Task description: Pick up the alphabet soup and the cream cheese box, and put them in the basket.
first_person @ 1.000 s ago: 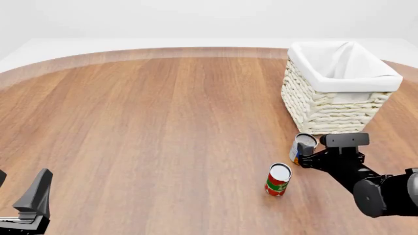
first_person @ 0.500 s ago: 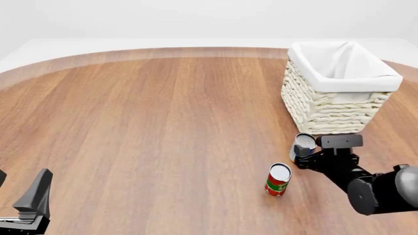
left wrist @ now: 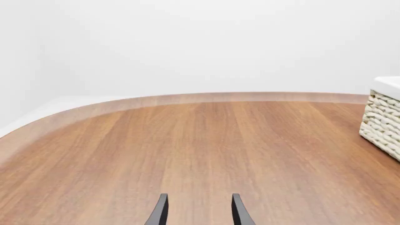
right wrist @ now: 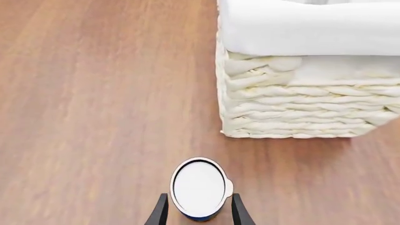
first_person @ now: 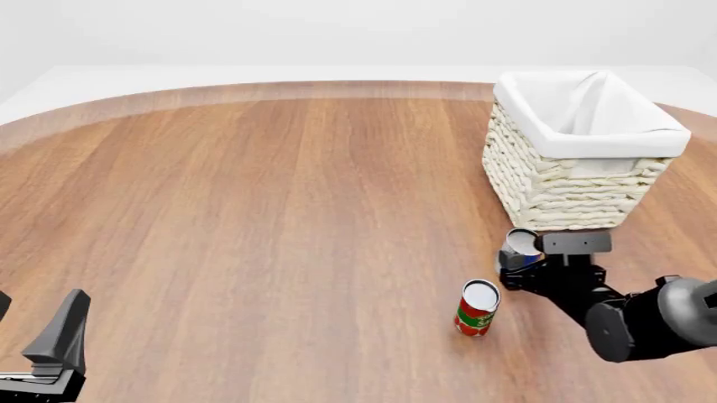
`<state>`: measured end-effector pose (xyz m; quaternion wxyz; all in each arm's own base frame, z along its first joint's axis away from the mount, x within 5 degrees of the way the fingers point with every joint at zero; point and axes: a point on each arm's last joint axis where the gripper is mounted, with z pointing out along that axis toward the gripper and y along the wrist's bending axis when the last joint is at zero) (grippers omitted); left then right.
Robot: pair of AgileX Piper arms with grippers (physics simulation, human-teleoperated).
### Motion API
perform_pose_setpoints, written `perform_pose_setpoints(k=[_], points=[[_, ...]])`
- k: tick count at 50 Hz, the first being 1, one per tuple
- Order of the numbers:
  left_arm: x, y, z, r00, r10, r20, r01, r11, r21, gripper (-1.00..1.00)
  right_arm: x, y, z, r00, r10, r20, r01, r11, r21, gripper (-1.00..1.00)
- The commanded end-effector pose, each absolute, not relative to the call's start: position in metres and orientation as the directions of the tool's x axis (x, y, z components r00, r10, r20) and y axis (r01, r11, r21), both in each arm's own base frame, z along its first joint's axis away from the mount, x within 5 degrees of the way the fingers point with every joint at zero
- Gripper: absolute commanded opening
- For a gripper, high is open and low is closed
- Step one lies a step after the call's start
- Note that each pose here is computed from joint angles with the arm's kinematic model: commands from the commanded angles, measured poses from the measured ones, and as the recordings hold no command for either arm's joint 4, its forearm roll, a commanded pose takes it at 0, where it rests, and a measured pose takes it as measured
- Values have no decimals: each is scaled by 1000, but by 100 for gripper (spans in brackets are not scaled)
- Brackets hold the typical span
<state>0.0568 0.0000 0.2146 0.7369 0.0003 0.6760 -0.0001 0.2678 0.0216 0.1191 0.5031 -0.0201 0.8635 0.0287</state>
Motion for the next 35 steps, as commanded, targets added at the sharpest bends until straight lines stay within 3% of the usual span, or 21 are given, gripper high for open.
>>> perform_pose_setpoints(k=[1,27,28,35], points=[[57,0,215,86,0,-996,0,1000,1,100,272,22,113,-501,1,-866,-59,998,35,100],[57,0,215,86,0,-996,1,1000,0,100,281,24,104,-507,16,-862,-54,997,51,100],[57,0,215,86,1,-996,1,1000,1,100,281,24,104,-507,16,-862,-55,997,51,-100],[57,0,215,86,1,-996,1,1000,1,100,279,23,110,-497,14,-867,-54,997,47,-100]])
